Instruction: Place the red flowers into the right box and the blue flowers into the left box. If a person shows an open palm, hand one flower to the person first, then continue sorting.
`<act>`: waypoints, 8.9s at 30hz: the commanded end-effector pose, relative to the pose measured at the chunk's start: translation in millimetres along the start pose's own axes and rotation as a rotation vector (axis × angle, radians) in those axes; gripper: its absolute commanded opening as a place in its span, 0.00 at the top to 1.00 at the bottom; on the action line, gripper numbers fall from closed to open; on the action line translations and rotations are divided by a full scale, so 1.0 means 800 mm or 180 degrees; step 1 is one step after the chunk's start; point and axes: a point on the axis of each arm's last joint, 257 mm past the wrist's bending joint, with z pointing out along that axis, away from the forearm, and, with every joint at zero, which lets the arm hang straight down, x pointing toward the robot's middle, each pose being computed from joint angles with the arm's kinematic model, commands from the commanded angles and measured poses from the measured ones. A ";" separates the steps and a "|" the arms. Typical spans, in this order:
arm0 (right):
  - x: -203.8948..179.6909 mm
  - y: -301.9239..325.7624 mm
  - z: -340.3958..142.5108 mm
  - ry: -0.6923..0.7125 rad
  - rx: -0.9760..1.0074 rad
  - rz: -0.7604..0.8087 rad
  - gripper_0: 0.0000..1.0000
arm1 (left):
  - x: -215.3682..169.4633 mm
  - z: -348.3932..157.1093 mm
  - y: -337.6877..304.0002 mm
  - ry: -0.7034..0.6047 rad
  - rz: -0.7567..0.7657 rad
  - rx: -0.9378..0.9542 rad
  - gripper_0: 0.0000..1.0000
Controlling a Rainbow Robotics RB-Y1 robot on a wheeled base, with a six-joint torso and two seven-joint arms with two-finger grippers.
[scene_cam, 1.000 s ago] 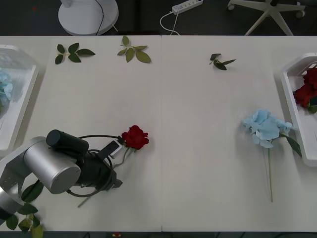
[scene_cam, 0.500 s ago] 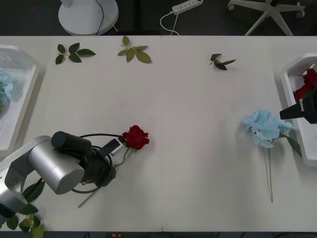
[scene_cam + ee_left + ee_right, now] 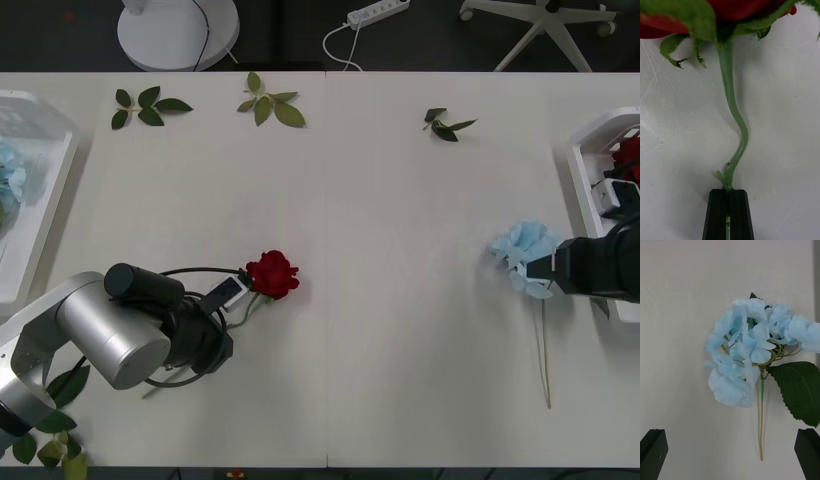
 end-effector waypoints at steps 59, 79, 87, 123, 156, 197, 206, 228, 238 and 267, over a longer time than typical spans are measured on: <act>0.023 0.026 0.021 0.0207 -0.0604 -0.1244 0.00 | -0.482 -0.412 -0.054 -0.4274 -0.1373 0.1226 1.00; -0.023 0.088 -0.130 -0.0584 -0.1677 -0.2116 0.00 | -0.508 -0.402 -0.086 -0.4632 -0.1554 0.1554 1.00; -0.070 0.123 -0.154 -0.1099 -0.2087 -0.2378 0.00 | -0.508 -0.402 -0.086 -0.4617 -0.1607 0.1610 1.00; -0.115 0.321 -0.121 -0.1915 -0.2850 -0.2288 0.01 | -0.508 -0.402 -0.086 -0.4614 -0.1608 0.1610 1.00; -0.132 0.366 -0.118 -0.1959 -0.2999 -0.2124 1.00 | -0.508 -0.402 -0.086 -0.4614 -0.1608 0.1610 1.00; -0.168 0.145 -0.086 -0.0848 -0.1443 -0.1946 1.00 | -0.451 -0.384 -0.014 -0.3590 -0.1598 0.1039 0.00; -0.200 -0.020 -0.126 -0.0494 -0.0688 -0.1361 1.00 | -0.376 -0.394 0.014 -0.2997 -0.1349 0.1008 0.00; -0.128 -0.318 -0.139 0.0317 0.0219 -0.0872 1.00 | -0.187 -0.382 0.050 -0.2906 0.0153 0.1845 0.00; -0.099 -0.376 -0.096 0.0356 0.0472 -0.0616 1.00 | -0.177 -0.421 0.067 -0.2741 0.0497 0.1686 0.00; -0.078 -0.427 -0.006 0.0163 0.0953 -0.0446 0.43 | -0.176 -0.416 0.046 -0.2748 0.0375 0.1914 0.00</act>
